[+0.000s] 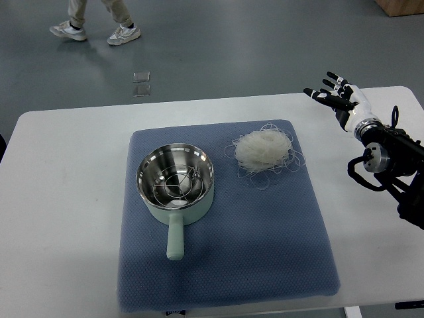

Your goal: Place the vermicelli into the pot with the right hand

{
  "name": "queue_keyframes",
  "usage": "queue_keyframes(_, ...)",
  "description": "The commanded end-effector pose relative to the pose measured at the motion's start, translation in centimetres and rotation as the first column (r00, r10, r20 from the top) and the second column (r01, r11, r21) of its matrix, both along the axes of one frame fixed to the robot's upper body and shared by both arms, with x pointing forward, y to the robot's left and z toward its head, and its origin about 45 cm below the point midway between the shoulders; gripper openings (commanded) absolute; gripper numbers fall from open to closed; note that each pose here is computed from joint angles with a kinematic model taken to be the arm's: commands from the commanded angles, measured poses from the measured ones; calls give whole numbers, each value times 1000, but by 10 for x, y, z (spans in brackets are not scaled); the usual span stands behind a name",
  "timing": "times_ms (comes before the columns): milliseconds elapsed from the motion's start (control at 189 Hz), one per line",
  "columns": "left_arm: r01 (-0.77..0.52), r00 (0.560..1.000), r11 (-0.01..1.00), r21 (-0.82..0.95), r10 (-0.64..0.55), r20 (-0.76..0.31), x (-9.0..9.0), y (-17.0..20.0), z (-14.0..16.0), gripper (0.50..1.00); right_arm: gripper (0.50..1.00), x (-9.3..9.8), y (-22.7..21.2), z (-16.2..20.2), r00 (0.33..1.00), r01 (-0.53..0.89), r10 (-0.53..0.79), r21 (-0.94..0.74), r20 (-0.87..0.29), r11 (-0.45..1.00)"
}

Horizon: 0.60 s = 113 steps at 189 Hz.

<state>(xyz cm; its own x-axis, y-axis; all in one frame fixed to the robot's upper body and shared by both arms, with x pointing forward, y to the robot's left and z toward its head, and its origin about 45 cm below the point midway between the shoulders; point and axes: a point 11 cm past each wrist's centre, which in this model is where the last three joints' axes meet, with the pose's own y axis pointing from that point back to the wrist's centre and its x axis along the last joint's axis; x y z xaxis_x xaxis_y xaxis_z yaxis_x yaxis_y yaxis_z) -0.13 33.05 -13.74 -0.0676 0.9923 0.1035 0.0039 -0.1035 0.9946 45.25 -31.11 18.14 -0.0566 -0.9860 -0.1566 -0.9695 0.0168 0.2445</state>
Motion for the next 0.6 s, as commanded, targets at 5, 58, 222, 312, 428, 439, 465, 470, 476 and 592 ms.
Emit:
queue_keyframes(5,-3,1000,1000,6,3,-3,-3,1,0,1000,921,0,1,2,1000,-24,24,1,4,1000)
queue_keyframes(58,-4,1000,1000,8,4,-1,-2,1,0,1000,921,1,4,3,999,-50,50,13,11,999)
queue_keyframes(222,-2,999,1000,16,2,46,-1,2,0,1000,921,4,5,11,995,-93,94,-26,34,995)
queue_keyframes(312,-3,999,1000,17,2,52,-3,2,0,1000,919,5,8,13,989,-133,138,-92,45,987)
queue_keyframes(428,-3,999,1000,17,2,51,-4,2,0,1000,921,8,23,23,964,-244,260,-194,61,950)
queue_keyframes(439,-3,999,1000,17,2,51,-4,2,0,1000,921,8,25,23,960,-255,272,-205,60,945)
queue_keyframes(465,-3,999,1000,17,2,51,-4,2,0,1000,921,9,27,27,949,-288,310,-248,57,925)
queue_keyframes(470,-3,999,1000,17,2,51,-4,2,0,1000,921,9,27,27,949,-288,311,-248,57,925)
queue_keyframes(476,-3,999,1000,17,2,51,-4,2,0,1000,921,9,27,28,945,-297,322,-264,54,918)
queue_keyframes(592,-2,999,1000,17,1,50,-4,2,0,1000,921,8,37,38,888,-418,459,-390,15,820)
